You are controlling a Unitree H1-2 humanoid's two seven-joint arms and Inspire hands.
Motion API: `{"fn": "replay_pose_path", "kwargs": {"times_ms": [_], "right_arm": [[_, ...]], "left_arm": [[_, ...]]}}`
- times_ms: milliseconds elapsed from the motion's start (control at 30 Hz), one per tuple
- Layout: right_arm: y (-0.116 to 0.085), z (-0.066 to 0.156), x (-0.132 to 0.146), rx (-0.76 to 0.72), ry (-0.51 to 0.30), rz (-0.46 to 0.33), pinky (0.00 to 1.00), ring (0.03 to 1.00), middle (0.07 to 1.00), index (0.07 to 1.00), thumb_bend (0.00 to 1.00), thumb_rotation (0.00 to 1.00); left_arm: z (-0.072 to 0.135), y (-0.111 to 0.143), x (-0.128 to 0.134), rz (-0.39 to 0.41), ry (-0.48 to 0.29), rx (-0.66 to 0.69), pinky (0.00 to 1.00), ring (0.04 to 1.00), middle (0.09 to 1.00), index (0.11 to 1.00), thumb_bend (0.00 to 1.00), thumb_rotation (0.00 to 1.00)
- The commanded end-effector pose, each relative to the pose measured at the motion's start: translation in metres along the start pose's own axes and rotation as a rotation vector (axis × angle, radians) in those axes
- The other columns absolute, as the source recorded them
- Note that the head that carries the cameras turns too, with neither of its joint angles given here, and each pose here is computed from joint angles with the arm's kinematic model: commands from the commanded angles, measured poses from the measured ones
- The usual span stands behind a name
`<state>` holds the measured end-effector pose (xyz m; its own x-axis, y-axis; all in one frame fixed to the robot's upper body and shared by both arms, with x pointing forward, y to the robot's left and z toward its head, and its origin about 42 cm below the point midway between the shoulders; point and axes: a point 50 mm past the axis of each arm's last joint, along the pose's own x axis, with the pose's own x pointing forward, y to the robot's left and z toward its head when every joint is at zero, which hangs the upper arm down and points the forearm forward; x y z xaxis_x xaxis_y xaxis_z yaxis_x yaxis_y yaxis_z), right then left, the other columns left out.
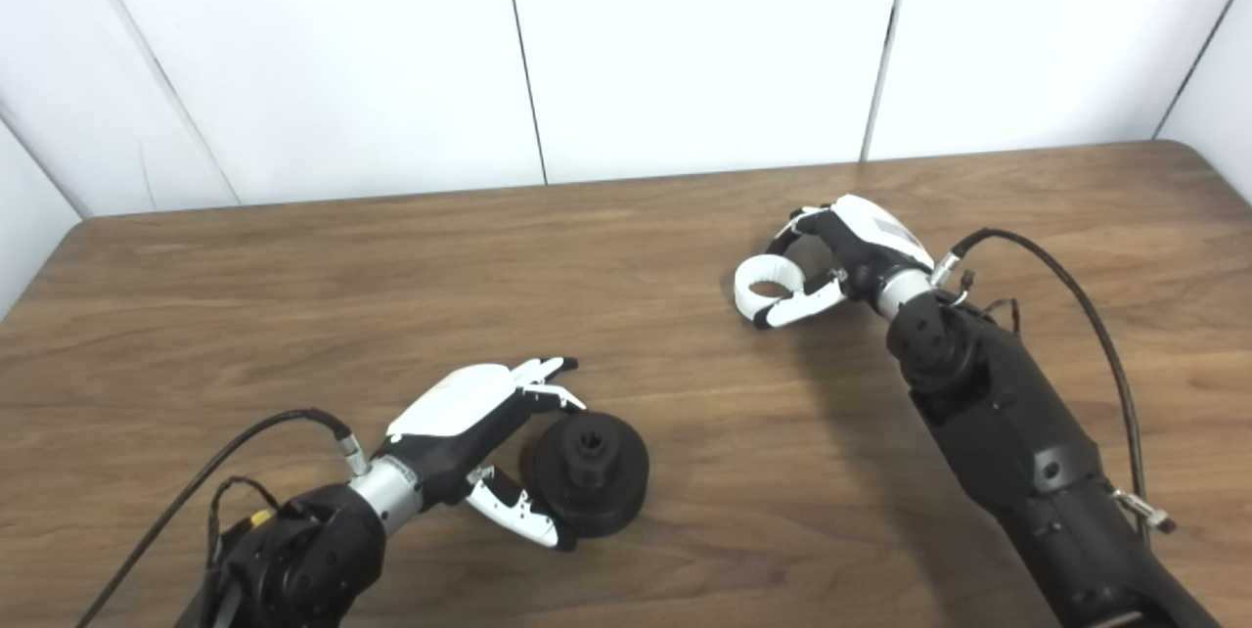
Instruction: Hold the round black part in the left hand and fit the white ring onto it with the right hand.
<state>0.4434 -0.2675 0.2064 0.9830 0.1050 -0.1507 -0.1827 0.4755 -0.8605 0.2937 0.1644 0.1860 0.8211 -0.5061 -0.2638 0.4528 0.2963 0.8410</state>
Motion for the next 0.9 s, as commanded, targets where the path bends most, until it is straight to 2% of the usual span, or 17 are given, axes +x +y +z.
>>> {"fn": "replay_pose_path", "kwargs": {"times_ms": [0,533,867], "right_arm": [[-0.0251,0.0183,0.0071,-0.007,-0.077,-0.09,0.91,0.984,0.911,0.638,0.86,0.23],[-0.0271,0.0164,0.0061,0.021,-0.099,-0.116,0.84,0.95,0.895,0.614,0.85,0.2],[-0.0271,0.0156,0.0059,0.03,-0.101,-0.119,0.86,0.945,0.87,0.593,0.84,0.17]], "left_arm": [[0.0031,0.0126,-0.0002,0.036,-0.023,0.021,0.91,1.0,1.0,0.701,0.93,0.27],[0.0051,0.0132,0.0004,0.039,-0.025,0.026,0.92,1.0,1.0,0.699,0.94,0.26],[0.0052,0.0127,0.0006,0.035,-0.027,0.023,0.93,1.0,1.0,0.702,0.93,0.26]]}}
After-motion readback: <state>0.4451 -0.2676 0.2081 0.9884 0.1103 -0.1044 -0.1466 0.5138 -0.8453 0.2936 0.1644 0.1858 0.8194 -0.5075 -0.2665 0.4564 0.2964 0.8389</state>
